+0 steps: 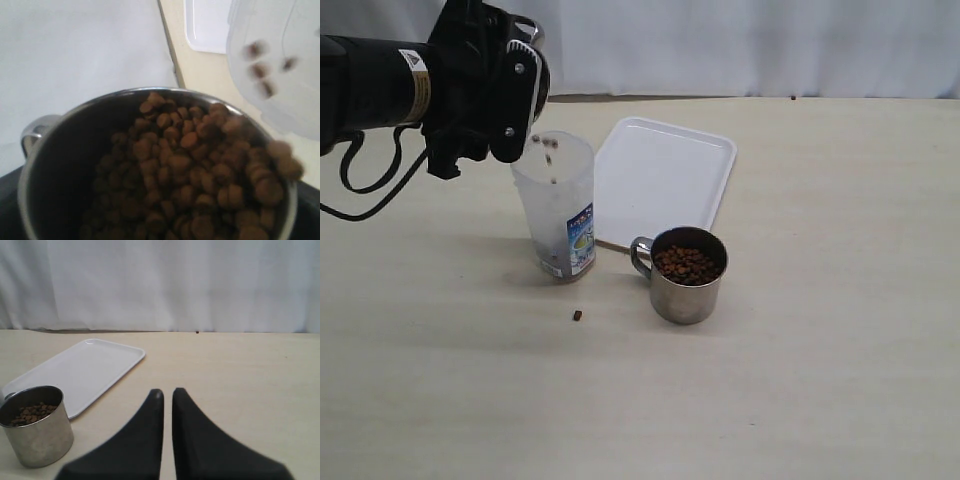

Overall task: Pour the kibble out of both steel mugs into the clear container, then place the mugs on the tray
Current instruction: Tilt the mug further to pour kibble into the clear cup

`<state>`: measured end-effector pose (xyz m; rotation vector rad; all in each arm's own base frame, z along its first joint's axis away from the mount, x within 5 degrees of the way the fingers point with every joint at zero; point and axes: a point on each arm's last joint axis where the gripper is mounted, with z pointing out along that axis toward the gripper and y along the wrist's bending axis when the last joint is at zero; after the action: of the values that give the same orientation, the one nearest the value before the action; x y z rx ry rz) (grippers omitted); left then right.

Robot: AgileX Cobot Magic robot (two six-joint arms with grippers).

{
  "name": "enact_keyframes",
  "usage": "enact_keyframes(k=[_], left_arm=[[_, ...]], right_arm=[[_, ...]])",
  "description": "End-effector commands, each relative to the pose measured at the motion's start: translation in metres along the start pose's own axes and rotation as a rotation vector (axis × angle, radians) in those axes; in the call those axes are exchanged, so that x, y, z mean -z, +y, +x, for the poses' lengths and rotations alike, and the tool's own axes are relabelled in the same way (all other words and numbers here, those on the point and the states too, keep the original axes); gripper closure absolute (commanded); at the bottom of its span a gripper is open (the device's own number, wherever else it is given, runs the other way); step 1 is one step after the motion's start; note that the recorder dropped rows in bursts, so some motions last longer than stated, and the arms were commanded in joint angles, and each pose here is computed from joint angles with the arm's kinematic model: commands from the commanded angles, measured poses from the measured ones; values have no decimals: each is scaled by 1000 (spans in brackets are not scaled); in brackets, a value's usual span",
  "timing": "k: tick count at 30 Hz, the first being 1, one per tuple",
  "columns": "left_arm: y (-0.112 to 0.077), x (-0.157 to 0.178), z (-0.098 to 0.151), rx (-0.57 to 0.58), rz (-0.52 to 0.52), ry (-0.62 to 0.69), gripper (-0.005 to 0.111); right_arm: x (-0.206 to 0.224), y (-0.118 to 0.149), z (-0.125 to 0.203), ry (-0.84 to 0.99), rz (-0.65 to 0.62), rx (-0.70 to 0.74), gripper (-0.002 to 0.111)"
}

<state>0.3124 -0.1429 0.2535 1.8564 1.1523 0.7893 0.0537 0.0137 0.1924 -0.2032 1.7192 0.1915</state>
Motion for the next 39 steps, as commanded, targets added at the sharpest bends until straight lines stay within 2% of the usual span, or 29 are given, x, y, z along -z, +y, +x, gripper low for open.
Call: enact_keyframes(k=[1, 15, 23, 30, 39], left_arm=[[5, 1, 0, -12, -16, 4, 107], [5, 1, -1, -31, -14, -14, 107], [15, 2, -4, -34, -40, -46, 107], [15, 2, -2, -37, -43, -30, 107], [15, 2, -3, -89, -44, -33, 107]], right_arm=[[0, 0, 1, -7, -3, 7, 103], [0, 0, 1, -7, -3, 7, 103], [0, 0, 1, -7, -3, 7, 103], [0, 0, 1, -7, -3, 7, 103], [0, 0, 1, -7, -3, 7, 103]])
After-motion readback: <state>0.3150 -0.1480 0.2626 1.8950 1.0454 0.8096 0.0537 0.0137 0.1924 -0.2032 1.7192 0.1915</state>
